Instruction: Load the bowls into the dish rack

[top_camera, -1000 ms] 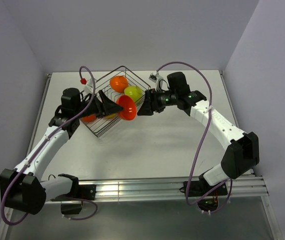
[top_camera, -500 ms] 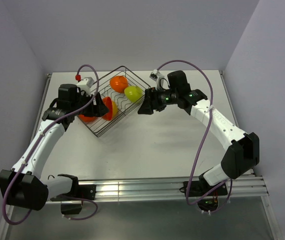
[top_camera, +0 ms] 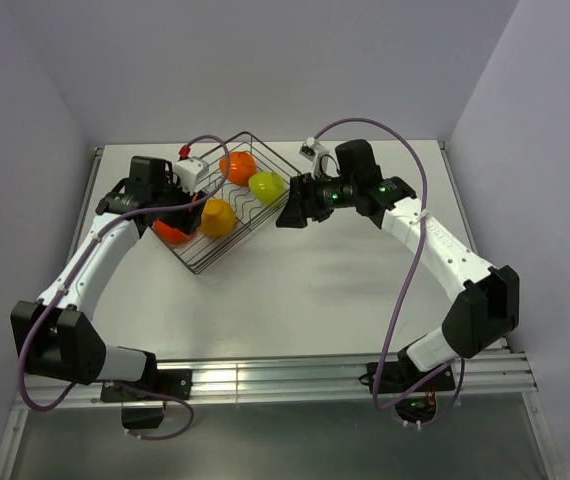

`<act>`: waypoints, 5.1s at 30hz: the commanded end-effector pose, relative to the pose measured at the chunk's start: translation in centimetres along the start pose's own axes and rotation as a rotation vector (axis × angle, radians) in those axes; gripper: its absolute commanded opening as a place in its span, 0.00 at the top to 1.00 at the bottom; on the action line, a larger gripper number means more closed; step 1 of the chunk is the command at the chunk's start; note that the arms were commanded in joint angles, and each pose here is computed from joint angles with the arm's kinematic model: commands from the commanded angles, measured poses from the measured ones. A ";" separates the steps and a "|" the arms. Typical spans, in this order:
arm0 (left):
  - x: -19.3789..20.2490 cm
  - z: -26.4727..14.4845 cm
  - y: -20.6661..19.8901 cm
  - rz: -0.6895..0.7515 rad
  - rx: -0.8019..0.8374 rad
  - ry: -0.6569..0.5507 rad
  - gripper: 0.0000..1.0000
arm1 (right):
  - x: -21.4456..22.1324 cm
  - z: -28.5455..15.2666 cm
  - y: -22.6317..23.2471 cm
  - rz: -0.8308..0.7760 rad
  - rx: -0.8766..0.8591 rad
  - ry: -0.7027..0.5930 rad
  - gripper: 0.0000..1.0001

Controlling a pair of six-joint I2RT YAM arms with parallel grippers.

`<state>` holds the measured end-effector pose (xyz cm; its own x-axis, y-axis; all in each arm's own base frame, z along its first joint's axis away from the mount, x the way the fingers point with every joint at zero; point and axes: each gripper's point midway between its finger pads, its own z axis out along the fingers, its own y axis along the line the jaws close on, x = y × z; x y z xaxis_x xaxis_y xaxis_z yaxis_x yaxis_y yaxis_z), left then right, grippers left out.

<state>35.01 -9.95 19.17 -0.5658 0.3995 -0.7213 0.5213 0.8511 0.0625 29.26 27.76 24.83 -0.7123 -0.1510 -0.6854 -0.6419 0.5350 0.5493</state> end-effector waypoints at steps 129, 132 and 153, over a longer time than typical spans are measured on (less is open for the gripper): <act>8.1 6.6 -2.7 0.101 0.184 0.304 0.28 | 0.0 0.2 -1.1 -0.036 0.030 0.042 0.23; 8.3 6.8 -2.4 0.107 0.160 0.300 0.28 | 0.0 0.2 -1.1 -0.035 0.031 0.043 0.23; 9.1 6.4 -4.8 0.214 0.135 0.292 0.26 | 0.0 0.1 -1.0 -0.040 0.027 0.043 0.23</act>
<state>33.35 -11.97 9.17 -0.5612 0.6555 -0.5053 0.6972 0.7034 0.1382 29.46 27.28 23.10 -0.7274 -0.2135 -0.6522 -0.6378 0.5612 0.5276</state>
